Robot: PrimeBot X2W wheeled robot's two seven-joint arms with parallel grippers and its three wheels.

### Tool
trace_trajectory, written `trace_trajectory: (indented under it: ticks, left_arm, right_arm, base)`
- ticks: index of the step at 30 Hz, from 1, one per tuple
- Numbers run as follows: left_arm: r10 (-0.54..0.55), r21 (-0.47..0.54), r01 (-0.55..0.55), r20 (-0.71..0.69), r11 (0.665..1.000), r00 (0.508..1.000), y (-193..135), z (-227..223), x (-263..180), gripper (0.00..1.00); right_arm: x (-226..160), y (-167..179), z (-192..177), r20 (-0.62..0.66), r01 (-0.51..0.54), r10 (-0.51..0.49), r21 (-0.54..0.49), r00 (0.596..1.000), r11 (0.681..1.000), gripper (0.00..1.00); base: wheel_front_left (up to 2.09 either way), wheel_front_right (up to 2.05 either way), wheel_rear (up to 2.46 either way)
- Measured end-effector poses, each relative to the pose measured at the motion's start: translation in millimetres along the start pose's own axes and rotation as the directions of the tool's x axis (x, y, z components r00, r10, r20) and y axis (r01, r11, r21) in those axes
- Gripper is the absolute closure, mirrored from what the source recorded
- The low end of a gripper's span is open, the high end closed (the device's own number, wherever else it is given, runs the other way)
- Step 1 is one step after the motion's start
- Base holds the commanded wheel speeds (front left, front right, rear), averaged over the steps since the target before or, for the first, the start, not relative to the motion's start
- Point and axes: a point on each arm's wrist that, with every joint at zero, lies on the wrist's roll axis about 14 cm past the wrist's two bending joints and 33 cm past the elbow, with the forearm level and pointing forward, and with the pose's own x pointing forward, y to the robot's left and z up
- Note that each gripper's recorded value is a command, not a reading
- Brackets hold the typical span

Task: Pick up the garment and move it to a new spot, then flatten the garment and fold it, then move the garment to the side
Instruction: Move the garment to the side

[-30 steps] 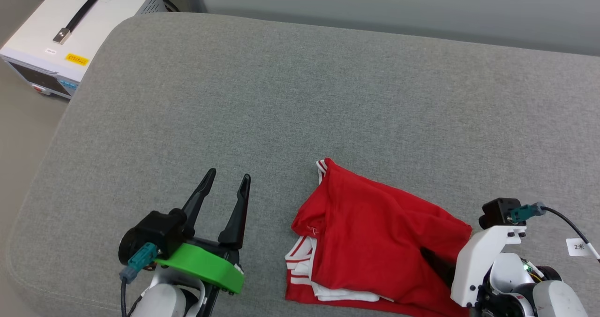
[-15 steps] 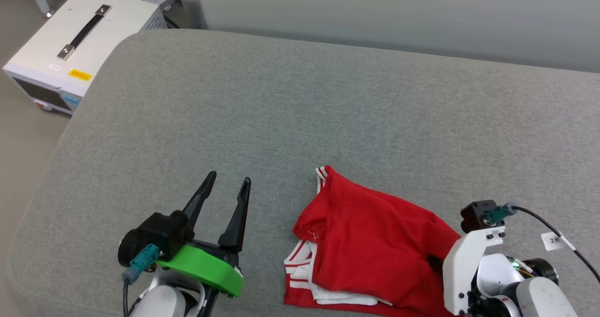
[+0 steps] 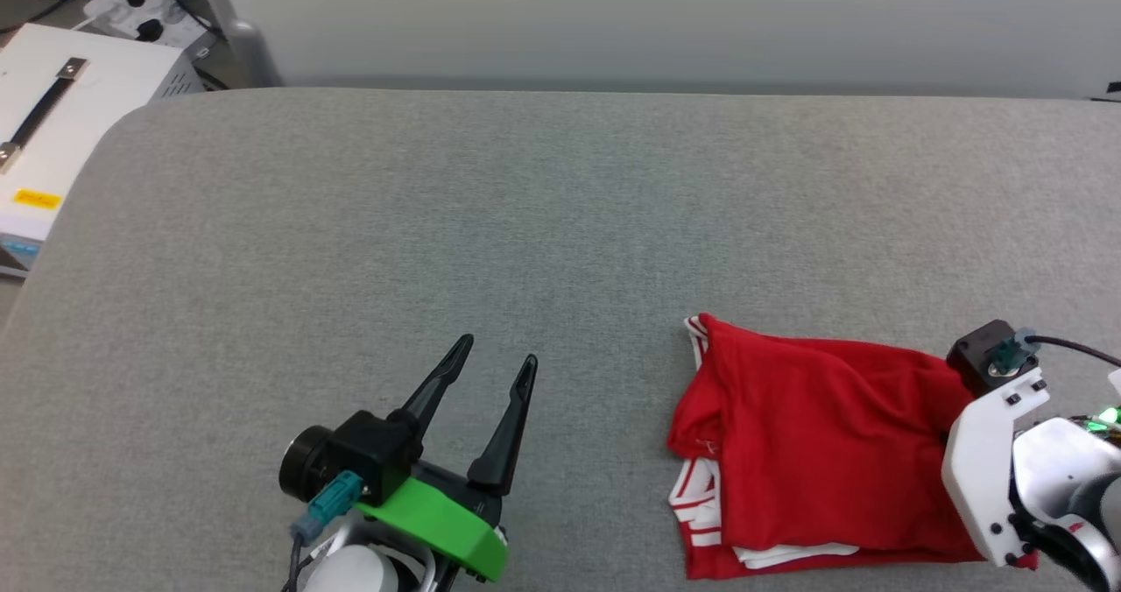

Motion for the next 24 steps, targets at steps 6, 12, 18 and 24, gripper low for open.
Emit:
trace_trajectory:
  ticks: [6,12,18,24]
  left_arm:
    - [-0.123,-0.024,0.123,-0.002,0.992,0.992,-31.9,-6.1,28.8,0.0]
    - [-0.239,-0.038,0.239,-0.008,0.97,0.971,-57.8,-15.7,57.3,0.0]
    - [-0.354,-0.048,0.353,-0.006,0.934,0.935,-80.3,-27.4,85.2,0.0]
    - [-0.44,-0.076,0.439,0.007,0.895,0.898,-98.5,-41.1,108.4,0.0]
  right_arm:
    - [-18.7,-52.7,-24.4,-0.078,0.121,-0.126,-0.066,0.989,0.99,1.0]
    - [-34.1,-109.3,-55.9,-0.159,0.243,-0.258,-0.109,0.953,0.964,1.0]
    - [-48.5,-166.0,-94.0,-0.248,0.364,-0.375,-0.09,0.893,0.927,1.0]
    - [-59.8,-219.8,-117.7,-0.273,0.49,-0.487,-0.063,0.83,0.87,1.0]
  base:
    - [0.0,0.0,0.0]
    - [0.0,0.0,0.0]
    - [0.0,0.0,0.0]
    - [0.0,0.0,0.0]
